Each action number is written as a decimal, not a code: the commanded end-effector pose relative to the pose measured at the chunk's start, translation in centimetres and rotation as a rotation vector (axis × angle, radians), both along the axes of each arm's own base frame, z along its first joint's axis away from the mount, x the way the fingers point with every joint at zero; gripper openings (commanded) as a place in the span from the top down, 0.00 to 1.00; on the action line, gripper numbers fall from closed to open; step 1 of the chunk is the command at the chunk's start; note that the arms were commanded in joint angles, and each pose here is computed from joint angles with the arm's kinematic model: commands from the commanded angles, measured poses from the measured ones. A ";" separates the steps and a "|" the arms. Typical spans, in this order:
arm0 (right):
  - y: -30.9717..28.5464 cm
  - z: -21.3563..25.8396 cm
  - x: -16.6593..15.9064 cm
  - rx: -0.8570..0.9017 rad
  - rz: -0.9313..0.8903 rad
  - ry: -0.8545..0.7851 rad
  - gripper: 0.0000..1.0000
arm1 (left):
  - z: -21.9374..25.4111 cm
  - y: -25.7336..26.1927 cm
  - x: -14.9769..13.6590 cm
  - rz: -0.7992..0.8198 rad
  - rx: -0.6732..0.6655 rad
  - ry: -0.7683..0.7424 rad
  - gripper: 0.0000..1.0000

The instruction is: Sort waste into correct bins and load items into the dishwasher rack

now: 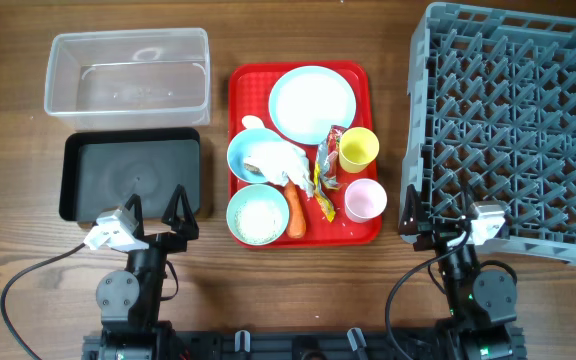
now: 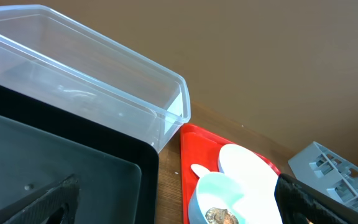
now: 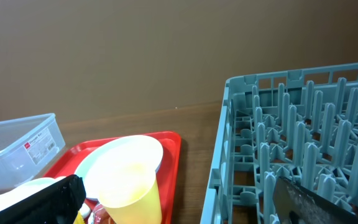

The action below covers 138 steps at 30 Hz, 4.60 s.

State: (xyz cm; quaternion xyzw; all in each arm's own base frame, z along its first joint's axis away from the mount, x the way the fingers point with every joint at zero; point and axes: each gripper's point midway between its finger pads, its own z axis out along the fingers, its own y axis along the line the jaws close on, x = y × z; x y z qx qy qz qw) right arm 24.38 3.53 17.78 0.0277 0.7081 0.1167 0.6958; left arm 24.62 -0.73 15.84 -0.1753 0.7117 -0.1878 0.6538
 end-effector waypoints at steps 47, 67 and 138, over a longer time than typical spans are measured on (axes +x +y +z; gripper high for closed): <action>5.8 22.0 -5.6 -0.224 0.343 -0.505 0.00 | 16.7 -3.0 0.1 -0.185 0.285 -0.146 0.00; 11.3 8.3 10.4 -0.116 0.615 0.776 0.01 | -7.8 -17.5 14.7 -0.769 0.199 1.213 0.20; 9.4 4.3 12.7 -0.157 0.472 0.884 0.06 | -13.2 -28.6 8.1 -0.919 0.644 1.196 0.96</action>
